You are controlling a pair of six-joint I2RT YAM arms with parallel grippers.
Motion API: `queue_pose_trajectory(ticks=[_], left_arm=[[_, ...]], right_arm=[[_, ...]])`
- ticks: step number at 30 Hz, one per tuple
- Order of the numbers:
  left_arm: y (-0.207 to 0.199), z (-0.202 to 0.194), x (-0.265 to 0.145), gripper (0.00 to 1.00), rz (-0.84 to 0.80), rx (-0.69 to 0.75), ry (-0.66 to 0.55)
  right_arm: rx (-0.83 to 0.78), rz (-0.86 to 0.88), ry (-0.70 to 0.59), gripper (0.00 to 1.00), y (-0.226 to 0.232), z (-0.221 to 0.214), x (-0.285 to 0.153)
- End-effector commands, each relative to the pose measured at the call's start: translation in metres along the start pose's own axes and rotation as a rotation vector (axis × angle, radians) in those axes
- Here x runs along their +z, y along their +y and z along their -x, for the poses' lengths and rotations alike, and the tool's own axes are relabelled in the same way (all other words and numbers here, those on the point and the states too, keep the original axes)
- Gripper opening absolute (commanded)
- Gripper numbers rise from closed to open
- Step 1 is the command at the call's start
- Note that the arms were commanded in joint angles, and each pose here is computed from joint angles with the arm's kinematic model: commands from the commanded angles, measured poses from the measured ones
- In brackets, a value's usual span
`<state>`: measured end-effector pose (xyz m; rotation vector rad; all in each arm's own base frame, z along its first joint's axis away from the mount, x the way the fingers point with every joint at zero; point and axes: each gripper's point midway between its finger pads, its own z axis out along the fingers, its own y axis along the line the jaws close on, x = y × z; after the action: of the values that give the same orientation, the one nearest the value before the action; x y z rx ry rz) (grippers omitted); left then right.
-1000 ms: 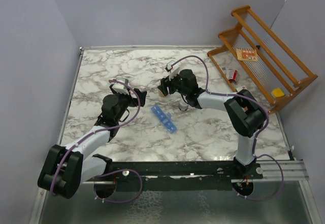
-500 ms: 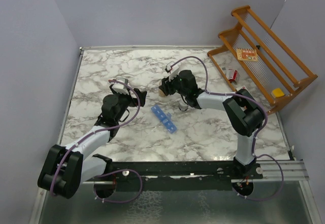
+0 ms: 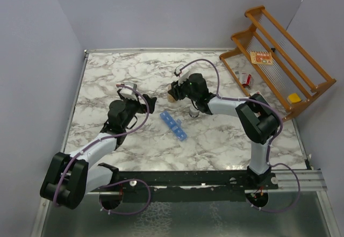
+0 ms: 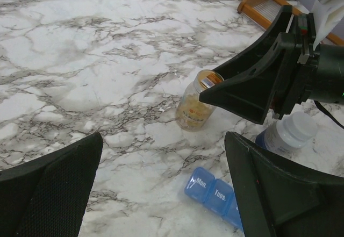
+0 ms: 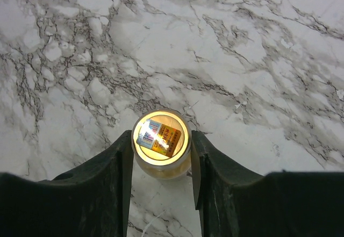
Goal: Sort the pills into containers
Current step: Pick up the pill bottle at the center of the board.
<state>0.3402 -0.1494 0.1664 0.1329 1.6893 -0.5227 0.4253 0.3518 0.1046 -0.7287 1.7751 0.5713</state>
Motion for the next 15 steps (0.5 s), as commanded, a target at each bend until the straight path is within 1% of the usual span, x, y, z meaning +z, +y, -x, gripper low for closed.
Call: queue_pose_trajectory(ticks=[1,7,11,13,15], left_arm=[[-0.021,0.002,0.003,0.98,-0.129,0.066,-0.010],[-0.053,0.003,0.003,0.99,-0.311,0.112,-0.001],[-0.064,0.005,0.001,0.99,-0.339,0.164,-0.017],[-0.070,0.006,-0.001,0.99,-0.370,0.205,-0.025],[-0.083,0.005,-0.008,0.98,-0.444,0.267,-0.035]], right_arm=[[-0.053,-0.023,-0.032,0.01,-0.001,0.036,-0.013],[-0.110,-0.014,-0.106,0.01,0.004,0.076,-0.049],[-0.163,-0.003,-0.180,0.01,0.009,0.112,-0.078],[-0.198,0.016,-0.205,0.01,0.014,0.127,-0.093],[-0.219,0.010,-0.213,0.01,0.014,0.138,-0.107]])
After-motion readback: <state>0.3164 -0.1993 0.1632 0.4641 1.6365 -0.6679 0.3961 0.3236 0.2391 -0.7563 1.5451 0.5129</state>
